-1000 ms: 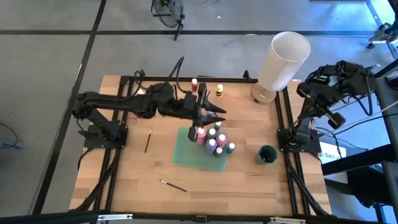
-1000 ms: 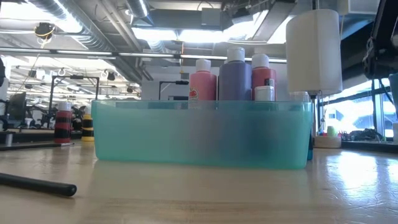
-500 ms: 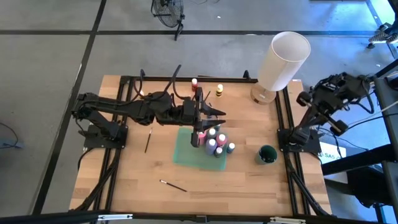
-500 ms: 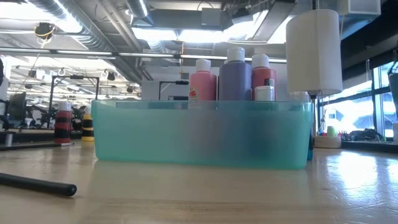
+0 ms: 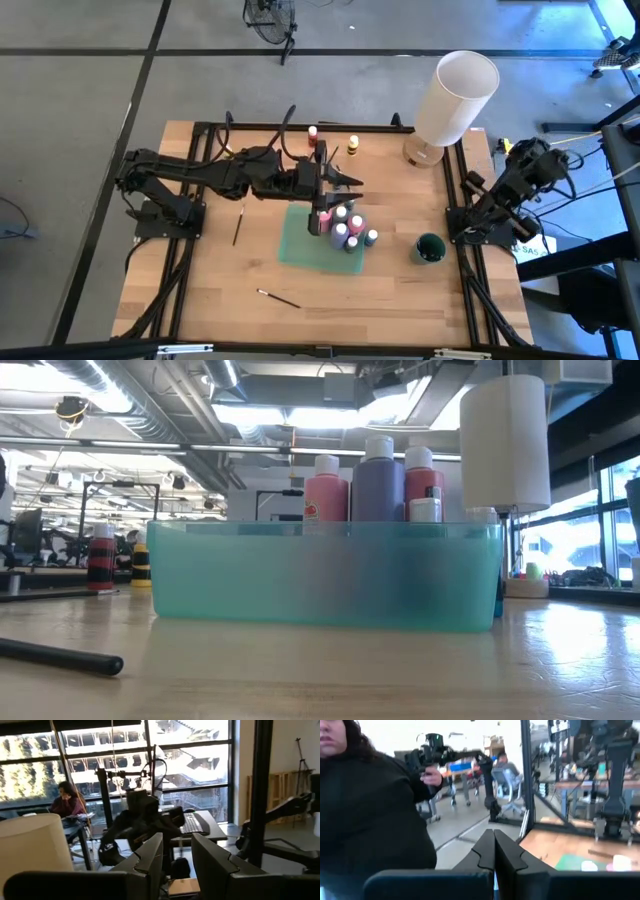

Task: Pick & Place Paint Supplies
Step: Put the black eyeshadow brush into the green cup

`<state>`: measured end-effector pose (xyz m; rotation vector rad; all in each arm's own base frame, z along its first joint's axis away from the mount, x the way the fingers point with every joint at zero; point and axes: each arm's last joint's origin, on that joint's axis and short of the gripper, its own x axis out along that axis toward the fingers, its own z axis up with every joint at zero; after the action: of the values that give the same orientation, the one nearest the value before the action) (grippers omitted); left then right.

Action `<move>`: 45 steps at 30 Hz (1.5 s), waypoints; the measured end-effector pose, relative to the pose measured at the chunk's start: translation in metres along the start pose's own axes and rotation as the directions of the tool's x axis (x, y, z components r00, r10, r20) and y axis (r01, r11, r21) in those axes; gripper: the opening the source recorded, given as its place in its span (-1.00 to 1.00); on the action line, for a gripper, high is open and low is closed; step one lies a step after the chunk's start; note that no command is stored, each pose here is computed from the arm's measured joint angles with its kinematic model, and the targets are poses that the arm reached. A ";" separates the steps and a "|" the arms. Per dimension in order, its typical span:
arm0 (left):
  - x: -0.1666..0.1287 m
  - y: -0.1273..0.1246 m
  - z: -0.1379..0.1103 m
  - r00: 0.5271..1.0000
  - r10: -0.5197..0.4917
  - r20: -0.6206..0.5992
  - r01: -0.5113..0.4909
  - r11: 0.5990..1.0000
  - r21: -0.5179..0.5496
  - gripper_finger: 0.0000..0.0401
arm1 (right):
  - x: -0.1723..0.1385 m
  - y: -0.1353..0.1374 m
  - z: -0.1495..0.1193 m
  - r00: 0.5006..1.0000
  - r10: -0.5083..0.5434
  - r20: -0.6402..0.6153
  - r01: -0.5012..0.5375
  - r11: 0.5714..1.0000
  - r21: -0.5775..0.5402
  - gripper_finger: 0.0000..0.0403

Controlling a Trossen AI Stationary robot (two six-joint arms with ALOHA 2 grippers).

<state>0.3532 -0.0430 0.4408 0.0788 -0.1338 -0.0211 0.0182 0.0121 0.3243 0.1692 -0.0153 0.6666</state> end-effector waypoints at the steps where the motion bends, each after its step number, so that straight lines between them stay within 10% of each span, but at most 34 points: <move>1: 0.000 0.001 0.001 1.000 0.004 0.002 -0.004 1.000 0.015 -0.51 | 0.004 0.000 -0.003 1.000 -0.008 0.023 0.008 1.000 -0.003 -1.00; 45: -0.025 0.015 0.030 0.996 0.033 0.087 -0.032 0.999 -0.008 -0.51 | 0.033 -0.005 -0.071 0.974 -0.158 -0.163 0.185 0.968 0.172 -1.00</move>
<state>0.3243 -0.0302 0.4687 0.0694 -0.2220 0.0075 0.0445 0.0393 0.2561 0.2977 0.2033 0.5050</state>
